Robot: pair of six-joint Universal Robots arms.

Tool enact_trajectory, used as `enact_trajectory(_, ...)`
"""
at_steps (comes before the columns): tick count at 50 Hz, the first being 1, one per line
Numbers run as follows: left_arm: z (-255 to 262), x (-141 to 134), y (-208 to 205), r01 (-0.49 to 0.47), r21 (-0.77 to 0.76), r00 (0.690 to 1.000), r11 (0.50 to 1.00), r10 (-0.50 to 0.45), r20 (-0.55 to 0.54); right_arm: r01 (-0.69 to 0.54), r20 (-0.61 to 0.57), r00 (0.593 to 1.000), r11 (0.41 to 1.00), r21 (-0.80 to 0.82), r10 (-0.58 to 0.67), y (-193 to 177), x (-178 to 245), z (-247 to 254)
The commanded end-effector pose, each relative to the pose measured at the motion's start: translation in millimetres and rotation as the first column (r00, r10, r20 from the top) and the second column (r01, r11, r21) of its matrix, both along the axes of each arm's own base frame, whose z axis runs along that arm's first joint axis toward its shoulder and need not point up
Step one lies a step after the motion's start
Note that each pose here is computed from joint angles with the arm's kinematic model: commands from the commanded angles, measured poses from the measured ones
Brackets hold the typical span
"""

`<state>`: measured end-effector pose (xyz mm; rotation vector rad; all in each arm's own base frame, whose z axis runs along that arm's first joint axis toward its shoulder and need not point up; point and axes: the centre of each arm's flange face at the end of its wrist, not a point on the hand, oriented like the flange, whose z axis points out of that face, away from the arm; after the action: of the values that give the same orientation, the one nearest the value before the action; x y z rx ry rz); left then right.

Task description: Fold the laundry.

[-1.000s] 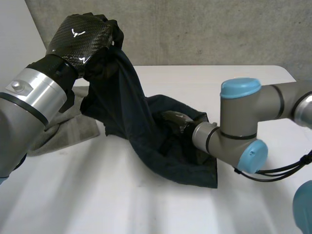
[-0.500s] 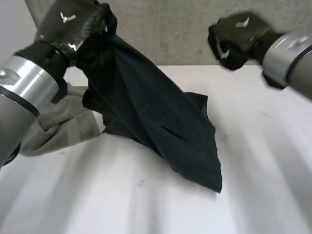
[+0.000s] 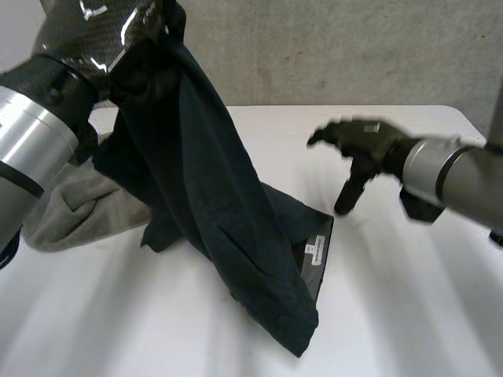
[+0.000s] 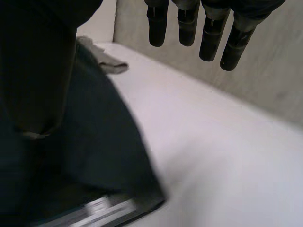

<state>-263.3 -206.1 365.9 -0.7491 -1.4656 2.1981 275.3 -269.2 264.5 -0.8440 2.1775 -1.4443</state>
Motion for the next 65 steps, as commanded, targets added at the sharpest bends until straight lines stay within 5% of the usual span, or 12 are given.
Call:
enact_trajectory(1,-17,-1,-2,0.000,0.046,1.000,0.999,-0.001,0.022,0.023,0.104,0.994,0.978,0.208,-0.045,11,-2,-45)
enact_trajectory(11,-31,-4,-8,-0.001,0.085,0.999,0.996,-0.002,0.041,0.054,0.153,0.981,0.932,0.358,-0.116,50,-12,-81)
enact_trajectory(21,-58,-13,-30,-0.012,0.159,0.997,0.987,0.000,0.075,0.034,0.185,0.978,0.949,0.314,-0.096,71,-18,-73)
enact_trajectory(38,-91,-25,-85,-0.120,0.224,0.990,0.967,0.100,0.097,-0.121,0.136,0.988,0.933,0.338,0.079,117,22,-103)
enact_trajectory(53,-101,-20,-83,-0.138,0.271,0.987,0.953,0.110,0.119,-0.042,0.077,0.997,0.991,0.124,0.032,81,43,-110)
enact_trajectory(65,-69,32,-46,-0.184,0.248,0.981,0.951,0.161,0.111,-0.110,-0.035,0.994,0.987,-0.120,0.106,62,51,-76)
